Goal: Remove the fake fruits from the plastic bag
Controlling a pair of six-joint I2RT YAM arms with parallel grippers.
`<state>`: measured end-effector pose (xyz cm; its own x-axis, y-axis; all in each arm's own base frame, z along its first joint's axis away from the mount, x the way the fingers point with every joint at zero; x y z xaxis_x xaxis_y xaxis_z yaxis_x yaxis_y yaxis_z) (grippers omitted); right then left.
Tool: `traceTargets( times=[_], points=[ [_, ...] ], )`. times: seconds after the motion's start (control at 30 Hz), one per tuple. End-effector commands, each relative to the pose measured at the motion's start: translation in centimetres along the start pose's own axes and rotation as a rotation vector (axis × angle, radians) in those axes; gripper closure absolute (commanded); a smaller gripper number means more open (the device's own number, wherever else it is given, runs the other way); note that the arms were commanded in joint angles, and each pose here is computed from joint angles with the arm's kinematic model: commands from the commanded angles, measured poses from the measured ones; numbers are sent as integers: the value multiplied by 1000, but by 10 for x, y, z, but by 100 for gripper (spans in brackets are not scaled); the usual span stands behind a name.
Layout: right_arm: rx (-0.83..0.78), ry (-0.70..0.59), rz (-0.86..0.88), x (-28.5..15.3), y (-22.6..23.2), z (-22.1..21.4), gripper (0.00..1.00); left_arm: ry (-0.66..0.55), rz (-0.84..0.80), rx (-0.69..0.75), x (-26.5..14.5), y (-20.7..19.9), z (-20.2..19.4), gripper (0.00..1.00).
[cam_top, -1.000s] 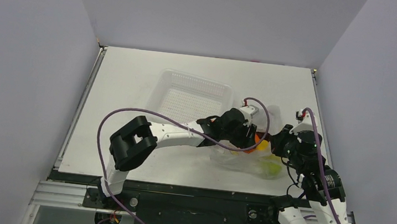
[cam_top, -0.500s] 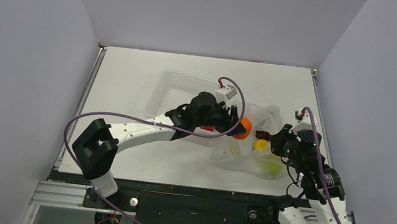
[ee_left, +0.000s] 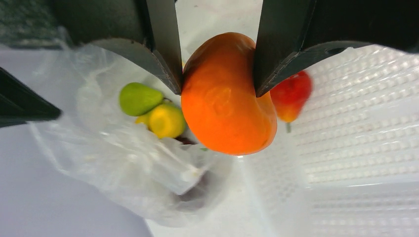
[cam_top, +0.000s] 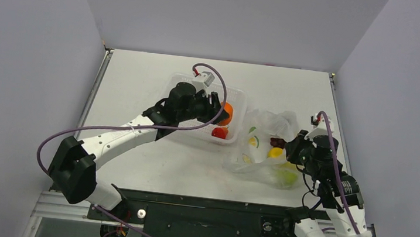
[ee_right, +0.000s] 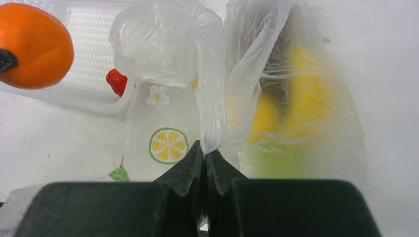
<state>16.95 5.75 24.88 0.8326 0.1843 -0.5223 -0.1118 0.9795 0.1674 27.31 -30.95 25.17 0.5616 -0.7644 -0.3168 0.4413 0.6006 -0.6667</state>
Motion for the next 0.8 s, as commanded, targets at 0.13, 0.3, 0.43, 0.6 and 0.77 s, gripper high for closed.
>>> traceTargets(
  times=[0.13,0.3,0.43,0.6,0.77],
  points=[
    [-11,-56,-8,1,1,17,100,107,360,102,6,62,7,93],
    [-9,-71,-11,-1,1,22,100,197,551,121,23,98,-5,93],
    [-10,-66,-13,-1,1,21,100,235,641,136,33,119,-15,92],
    [-8,-68,-13,-2,0,19,100,284,672,132,41,136,-31,81],
    [-9,-69,-9,-2,1,21,100,313,620,108,43,133,-41,60]
  ],
)
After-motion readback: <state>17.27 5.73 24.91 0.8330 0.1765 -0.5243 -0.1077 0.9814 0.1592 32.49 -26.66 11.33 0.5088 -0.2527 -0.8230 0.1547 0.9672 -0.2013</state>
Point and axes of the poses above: each gripper's point midway between its finger pads, its own x axis out along the fingers, its own y axis along the line the jaws close on, z = x × y, the point moved 5 cm from there along -x, back along the fingers, and after that the axes turned 7 degrees about -x, right-handed, at the moved point
